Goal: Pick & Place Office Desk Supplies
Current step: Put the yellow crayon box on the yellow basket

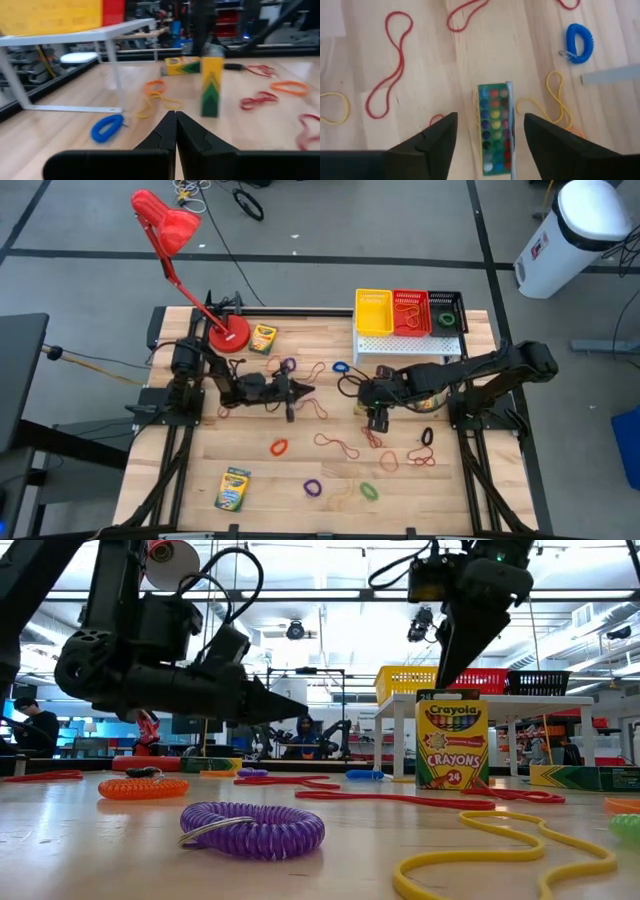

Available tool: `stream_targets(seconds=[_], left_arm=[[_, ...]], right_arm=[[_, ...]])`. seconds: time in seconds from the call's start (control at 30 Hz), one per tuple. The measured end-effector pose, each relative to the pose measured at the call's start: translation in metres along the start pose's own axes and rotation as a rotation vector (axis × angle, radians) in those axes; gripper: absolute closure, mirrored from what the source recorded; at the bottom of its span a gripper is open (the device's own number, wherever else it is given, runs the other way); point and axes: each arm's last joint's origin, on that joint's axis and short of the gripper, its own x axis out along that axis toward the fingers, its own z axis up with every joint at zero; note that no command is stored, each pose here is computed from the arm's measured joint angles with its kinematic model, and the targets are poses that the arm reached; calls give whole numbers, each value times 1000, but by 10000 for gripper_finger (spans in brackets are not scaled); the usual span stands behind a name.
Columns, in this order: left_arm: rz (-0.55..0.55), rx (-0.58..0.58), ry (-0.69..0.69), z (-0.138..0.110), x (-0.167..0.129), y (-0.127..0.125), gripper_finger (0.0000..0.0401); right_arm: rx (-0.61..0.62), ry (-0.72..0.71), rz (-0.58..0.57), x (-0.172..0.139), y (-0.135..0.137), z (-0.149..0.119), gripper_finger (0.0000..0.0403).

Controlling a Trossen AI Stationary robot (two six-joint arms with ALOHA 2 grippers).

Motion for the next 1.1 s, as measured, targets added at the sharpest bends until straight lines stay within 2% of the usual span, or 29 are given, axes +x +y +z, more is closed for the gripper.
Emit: stream_targets(seconds=[0.2,0.33,0.8,0.93,1.1], left_arm=[[28,-10,7,-1,1,8,393],[34,-10,6,-1,2,9,393],[36,-44,0,0,3,9,393],[41,-49,1,0,3,9,393],[41,-59,1,0,3,9,393]], right_arm=[[6,52,0,12,1,-6,154],[-8,71,2,23,2,-6,165],[-42,76,-20,31,1,-4,277],[-75,94,-4,18,1,4,293],[-188,88,29,-28,-3,32,297]])
